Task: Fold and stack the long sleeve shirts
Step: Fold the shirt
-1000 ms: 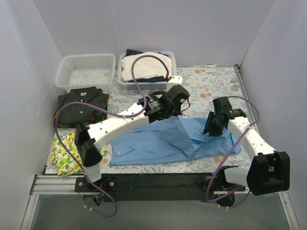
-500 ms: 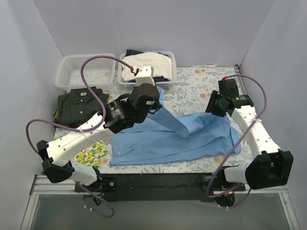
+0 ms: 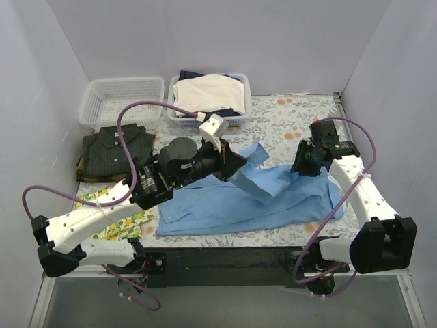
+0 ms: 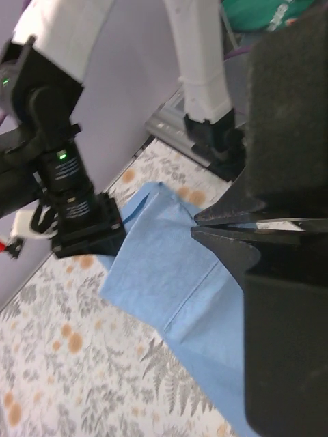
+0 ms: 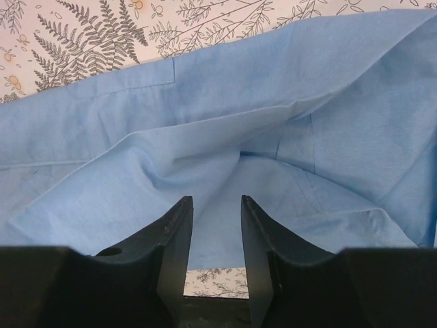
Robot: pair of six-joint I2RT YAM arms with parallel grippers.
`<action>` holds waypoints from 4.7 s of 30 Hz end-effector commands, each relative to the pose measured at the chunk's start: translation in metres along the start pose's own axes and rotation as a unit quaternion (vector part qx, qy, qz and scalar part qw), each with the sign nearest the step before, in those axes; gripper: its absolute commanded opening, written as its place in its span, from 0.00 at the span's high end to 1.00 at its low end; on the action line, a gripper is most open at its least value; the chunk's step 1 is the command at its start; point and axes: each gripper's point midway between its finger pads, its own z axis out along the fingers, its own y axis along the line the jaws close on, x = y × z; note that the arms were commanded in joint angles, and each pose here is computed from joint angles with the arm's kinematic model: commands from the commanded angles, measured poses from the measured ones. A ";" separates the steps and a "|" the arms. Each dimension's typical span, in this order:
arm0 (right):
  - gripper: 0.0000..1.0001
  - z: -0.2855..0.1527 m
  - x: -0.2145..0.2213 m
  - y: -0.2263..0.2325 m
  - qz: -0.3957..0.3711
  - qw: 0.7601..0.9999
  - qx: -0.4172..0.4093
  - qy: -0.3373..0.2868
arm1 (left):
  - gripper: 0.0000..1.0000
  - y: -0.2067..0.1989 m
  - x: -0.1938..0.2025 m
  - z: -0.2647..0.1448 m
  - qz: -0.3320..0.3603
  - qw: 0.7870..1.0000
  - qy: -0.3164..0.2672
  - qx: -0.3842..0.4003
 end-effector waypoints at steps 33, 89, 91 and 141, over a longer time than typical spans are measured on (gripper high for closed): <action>0.62 0.016 0.022 0.006 0.024 0.997 -0.037 0.067 | 0.16 0.043 0.256 -0.003 -0.172 0.900 0.388 -0.094; 0.62 -0.010 -0.015 0.009 0.032 0.997 -0.073 0.003 | 0.95 0.001 -0.060 0.005 0.139 0.984 -0.115 -0.008; 0.62 -0.013 -0.014 0.005 0.036 0.997 -0.066 -0.007 | 0.94 -0.011 -0.061 0.012 0.147 0.981 -0.122 0.025; 0.59 0.067 -0.041 0.050 0.018 0.980 -0.186 0.073 | 0.92 -0.078 -0.001 -0.026 0.072 0.967 -0.016 0.246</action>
